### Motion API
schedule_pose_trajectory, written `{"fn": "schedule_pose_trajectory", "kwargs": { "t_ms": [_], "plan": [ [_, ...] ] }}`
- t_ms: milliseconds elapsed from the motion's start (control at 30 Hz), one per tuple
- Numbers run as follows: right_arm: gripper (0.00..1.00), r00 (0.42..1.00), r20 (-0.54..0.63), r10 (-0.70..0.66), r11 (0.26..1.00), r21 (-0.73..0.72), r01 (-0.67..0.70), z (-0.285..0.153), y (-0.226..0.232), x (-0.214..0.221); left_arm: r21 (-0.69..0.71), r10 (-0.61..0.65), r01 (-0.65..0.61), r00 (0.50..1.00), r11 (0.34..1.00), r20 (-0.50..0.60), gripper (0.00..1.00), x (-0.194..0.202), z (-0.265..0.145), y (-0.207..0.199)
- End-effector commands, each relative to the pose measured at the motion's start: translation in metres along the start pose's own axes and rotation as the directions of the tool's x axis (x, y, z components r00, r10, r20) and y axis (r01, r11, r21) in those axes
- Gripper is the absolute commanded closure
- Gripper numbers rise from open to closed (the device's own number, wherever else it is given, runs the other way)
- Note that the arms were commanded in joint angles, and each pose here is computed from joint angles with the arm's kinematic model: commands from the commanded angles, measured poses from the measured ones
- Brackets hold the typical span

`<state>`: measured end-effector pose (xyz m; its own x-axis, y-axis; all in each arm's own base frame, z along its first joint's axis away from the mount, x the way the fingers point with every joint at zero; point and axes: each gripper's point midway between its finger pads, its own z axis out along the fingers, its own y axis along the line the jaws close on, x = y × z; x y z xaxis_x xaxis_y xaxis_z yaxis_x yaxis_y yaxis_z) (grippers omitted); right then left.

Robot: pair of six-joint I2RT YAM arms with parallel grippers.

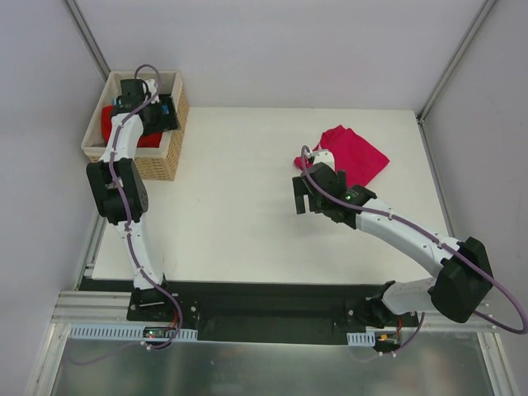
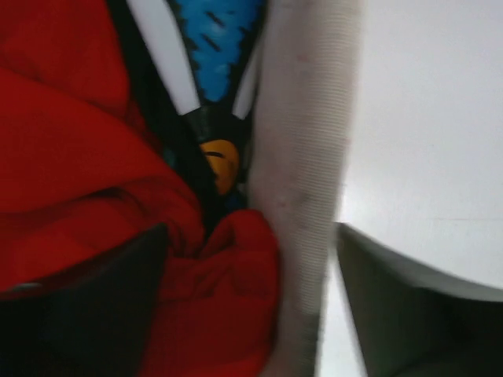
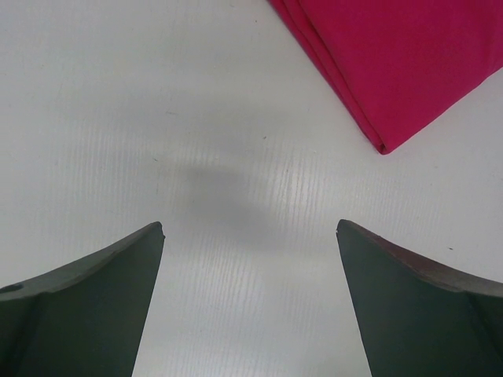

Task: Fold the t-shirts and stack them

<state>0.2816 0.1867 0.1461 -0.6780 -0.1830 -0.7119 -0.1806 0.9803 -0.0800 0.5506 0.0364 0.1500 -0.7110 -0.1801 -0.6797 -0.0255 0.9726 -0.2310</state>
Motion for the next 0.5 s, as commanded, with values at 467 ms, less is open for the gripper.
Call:
{"fn": "schedule_pose_trajectory", "kwargs": {
  "t_ms": [467],
  "plan": [
    [0.04,0.99,0.124,0.063,0.995,0.064,-0.072,-0.005,-0.019,-0.064,-0.007,0.112,-0.122,0.885,0.993,0.452,0.01,-0.087,-0.244,-0.152]
  ]
}}
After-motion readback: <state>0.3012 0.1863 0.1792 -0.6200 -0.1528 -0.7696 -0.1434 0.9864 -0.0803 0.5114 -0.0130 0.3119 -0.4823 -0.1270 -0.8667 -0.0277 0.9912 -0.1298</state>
